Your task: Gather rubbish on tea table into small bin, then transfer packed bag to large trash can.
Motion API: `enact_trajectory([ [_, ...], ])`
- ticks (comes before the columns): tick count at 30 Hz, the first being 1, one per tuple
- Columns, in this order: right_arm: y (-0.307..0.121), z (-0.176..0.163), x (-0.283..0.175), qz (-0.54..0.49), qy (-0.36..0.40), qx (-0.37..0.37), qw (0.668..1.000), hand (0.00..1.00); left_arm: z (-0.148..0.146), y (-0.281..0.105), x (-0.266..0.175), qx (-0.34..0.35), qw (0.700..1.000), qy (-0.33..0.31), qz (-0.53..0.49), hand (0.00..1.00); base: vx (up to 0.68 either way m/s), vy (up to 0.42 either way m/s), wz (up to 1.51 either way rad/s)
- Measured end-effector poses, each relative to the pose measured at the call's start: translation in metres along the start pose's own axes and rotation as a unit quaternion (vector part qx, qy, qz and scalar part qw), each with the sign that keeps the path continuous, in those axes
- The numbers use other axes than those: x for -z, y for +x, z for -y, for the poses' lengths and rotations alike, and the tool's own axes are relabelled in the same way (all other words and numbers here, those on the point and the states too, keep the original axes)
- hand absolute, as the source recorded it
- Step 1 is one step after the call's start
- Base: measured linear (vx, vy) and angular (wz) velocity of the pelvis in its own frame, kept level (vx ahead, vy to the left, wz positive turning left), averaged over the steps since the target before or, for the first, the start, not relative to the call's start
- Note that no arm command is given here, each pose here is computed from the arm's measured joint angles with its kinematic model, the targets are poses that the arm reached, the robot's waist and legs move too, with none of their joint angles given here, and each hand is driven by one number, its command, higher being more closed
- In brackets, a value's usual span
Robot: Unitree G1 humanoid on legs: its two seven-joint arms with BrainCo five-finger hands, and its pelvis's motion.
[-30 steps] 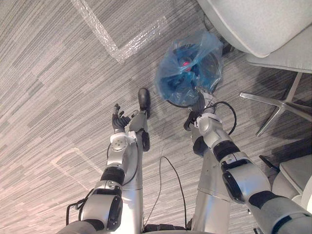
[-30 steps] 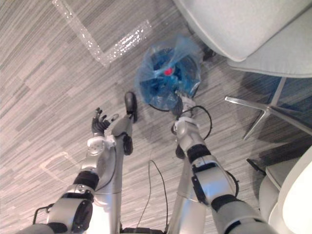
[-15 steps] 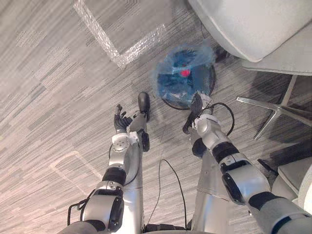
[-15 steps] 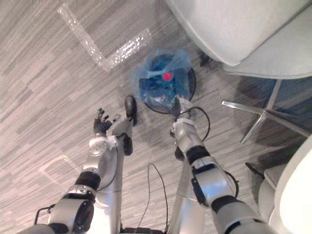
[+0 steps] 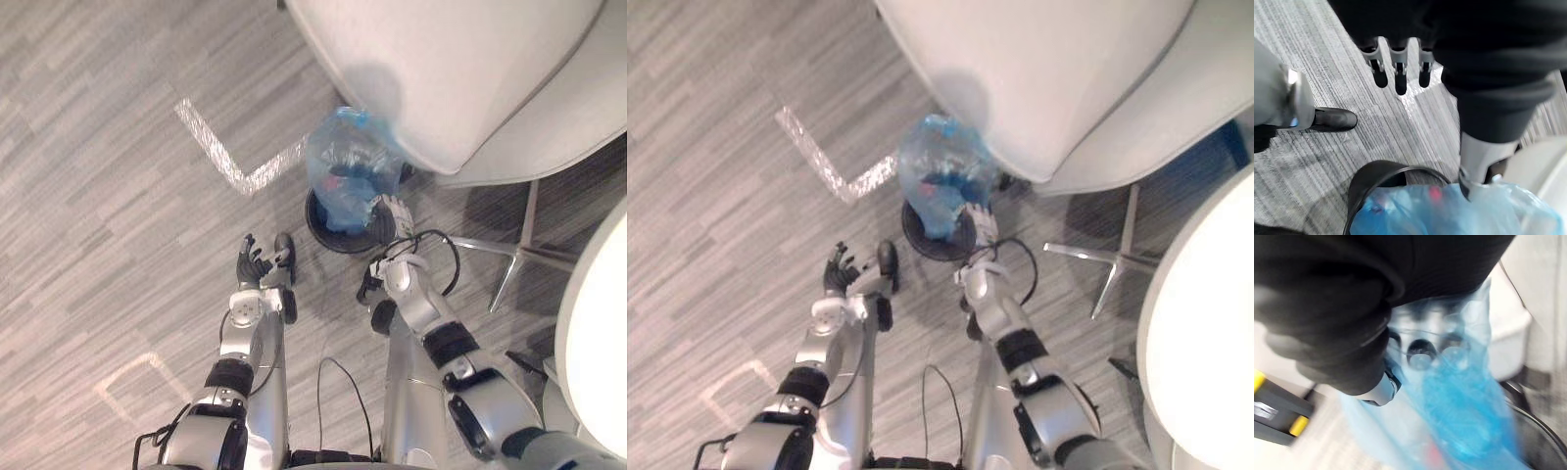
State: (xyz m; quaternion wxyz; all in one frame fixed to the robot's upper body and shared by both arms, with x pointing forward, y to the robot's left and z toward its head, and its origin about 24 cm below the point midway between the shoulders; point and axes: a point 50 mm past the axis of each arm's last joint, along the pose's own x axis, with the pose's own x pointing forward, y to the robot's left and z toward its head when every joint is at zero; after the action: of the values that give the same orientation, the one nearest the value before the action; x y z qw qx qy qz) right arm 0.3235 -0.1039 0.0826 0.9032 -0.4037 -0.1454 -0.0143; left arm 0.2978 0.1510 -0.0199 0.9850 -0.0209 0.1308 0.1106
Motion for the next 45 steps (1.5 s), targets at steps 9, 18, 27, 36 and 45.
enact_trajectory([
  [9,-0.051,-0.026,-0.005,-0.012,0.085,-0.056,0.995,1.0,-0.033,-0.043,0.089,-0.013,0.984,0.08,-0.16,0.0,0.12,-0.001,-0.17],
  [18,-0.059,-0.039,0.009,-0.04,0.091,-0.105,0.989,1.0,-0.055,-0.068,0.123,-0.009,0.962,0.135,-0.235,0.0,0.13,0.015,-0.14],
  [27,-0.056,-0.019,0.006,-0.004,0.115,-0.094,0.989,1.0,-0.036,-0.066,0.092,0.044,0.978,0.157,-0.128,0.0,-0.03,0.019,-0.04],
  [36,-0.056,0.007,-0.011,0.063,0.157,-0.076,0.983,1.0,-0.012,-0.061,0.008,0.107,0.976,0.164,0.092,0.0,0.0,0.026,0.05],
  [45,-0.056,0.01,-0.013,0.071,0.174,-0.08,0.979,1.0,0.015,-0.072,-0.008,0.17,0.954,0.194,0.151,0.0,0.06,0.008,-0.03],
])
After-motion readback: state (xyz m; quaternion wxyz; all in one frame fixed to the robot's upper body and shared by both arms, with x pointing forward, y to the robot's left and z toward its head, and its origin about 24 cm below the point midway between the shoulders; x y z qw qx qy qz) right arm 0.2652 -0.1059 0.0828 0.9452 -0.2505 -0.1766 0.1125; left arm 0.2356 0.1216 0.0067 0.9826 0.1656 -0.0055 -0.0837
